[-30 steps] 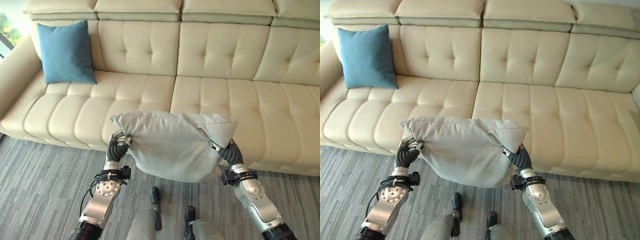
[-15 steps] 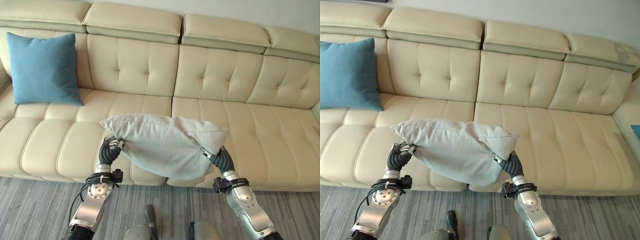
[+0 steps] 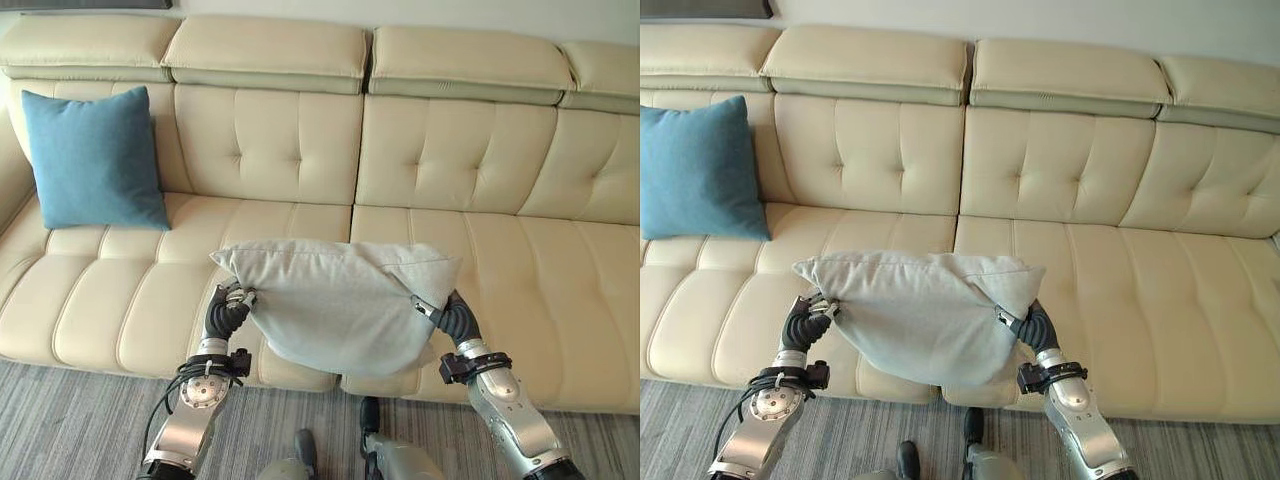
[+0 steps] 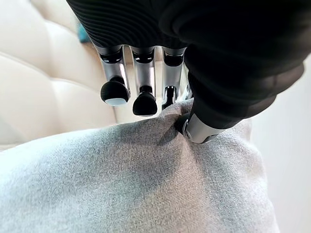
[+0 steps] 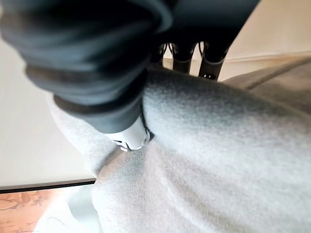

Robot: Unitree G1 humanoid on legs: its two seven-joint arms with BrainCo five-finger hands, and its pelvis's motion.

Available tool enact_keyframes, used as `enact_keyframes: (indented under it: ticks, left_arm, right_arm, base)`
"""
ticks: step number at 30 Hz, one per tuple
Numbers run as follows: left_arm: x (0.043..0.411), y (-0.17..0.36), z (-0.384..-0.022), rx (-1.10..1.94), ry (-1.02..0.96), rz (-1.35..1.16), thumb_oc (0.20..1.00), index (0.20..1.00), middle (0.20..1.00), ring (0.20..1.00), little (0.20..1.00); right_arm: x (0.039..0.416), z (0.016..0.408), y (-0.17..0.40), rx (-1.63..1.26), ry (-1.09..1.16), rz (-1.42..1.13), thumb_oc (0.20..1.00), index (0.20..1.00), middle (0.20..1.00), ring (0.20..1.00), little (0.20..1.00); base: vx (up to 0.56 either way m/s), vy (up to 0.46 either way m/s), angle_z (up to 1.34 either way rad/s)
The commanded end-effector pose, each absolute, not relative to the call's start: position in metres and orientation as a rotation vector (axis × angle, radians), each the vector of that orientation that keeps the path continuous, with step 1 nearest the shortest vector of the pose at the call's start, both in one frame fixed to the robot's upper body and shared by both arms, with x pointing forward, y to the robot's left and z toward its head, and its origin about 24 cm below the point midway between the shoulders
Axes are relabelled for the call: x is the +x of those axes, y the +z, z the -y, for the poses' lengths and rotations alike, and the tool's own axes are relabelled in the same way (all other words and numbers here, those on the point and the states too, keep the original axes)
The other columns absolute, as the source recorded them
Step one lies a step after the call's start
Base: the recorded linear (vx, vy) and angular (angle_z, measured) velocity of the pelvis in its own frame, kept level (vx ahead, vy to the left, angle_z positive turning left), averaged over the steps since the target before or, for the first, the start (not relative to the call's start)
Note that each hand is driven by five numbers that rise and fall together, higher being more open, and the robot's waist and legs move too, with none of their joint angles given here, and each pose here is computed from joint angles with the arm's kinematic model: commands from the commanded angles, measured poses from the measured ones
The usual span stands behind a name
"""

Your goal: Pick up all the scattered cushions and arrange them neatly on the sofa.

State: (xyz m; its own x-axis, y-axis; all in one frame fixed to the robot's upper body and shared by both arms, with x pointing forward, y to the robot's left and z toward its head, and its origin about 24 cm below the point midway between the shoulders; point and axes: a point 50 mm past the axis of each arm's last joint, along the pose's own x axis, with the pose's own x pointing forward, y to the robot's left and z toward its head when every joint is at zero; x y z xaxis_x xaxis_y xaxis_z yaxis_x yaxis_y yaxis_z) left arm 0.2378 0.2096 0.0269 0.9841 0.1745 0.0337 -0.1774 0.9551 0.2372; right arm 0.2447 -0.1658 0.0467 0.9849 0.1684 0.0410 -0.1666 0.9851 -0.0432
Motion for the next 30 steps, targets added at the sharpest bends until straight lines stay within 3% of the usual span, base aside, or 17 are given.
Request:
enact_keyframes:
  ticks: [1, 9, 12, 17, 29, 30]
  left_arm:
    - [0.255, 0.050, -0.224, 0.217, 0.270, 0.128, 0.200, 0.200, 0.200, 0.200, 0.200]
    - [0.308, 0.104, -0.198, 0.197, 0.250, 0.323, 0.200, 0.200, 0.200, 0.200, 0.200]
    - [0.345, 0.152, -0.186, 0.270, 0.232, 0.444, 0.200, 0.200, 0.200, 0.200, 0.200]
    - [0.374, 0.206, -0.189, 0.355, 0.272, 0.544, 0.200, 0.200, 0.200, 0.200, 0.200]
    - [0.389, 0.279, -0.203, 0.442, 0.395, 0.675, 0.200, 0.200, 0.200, 0.200, 0.200]
    - [0.389, 0.280, -0.206, 0.435, 0.405, 0.672, 0.592, 0.592, 0.592, 0.592, 0.592]
  right_arm:
    - [0.263, 0.161, 0.110, 0.004, 0.155, 0.370, 0.200, 0.200, 0.200, 0.200, 0.200]
    - [0.304, 0.127, 0.154, -0.001, 0.167, 0.507, 0.200, 0.200, 0.200, 0.200, 0.200]
    - [0.333, 0.106, 0.181, -0.001, 0.146, 0.548, 0.200, 0.200, 0.200, 0.200, 0.200]
    - [0.366, 0.103, 0.211, -0.021, 0.085, 0.549, 0.200, 0.200, 0.200, 0.200, 0.200]
    - [0.390, 0.130, 0.302, -0.119, -0.080, 0.711, 0.200, 0.200, 0.200, 0.200, 0.200]
    - [0.389, 0.131, 0.306, -0.141, -0.088, 0.725, 0.605, 0.605, 0.605, 0.605, 0.605]
  base:
    - [0.04, -0.059, -0.09]
    - [-0.04, -0.046, 0.00]
    - [-0.18, -0.030, -0.01]
    - [-0.13, -0.028, 0.05]
    - [-0.06, -0.046, 0.12]
    - [0.01, -0.069, 0.08]
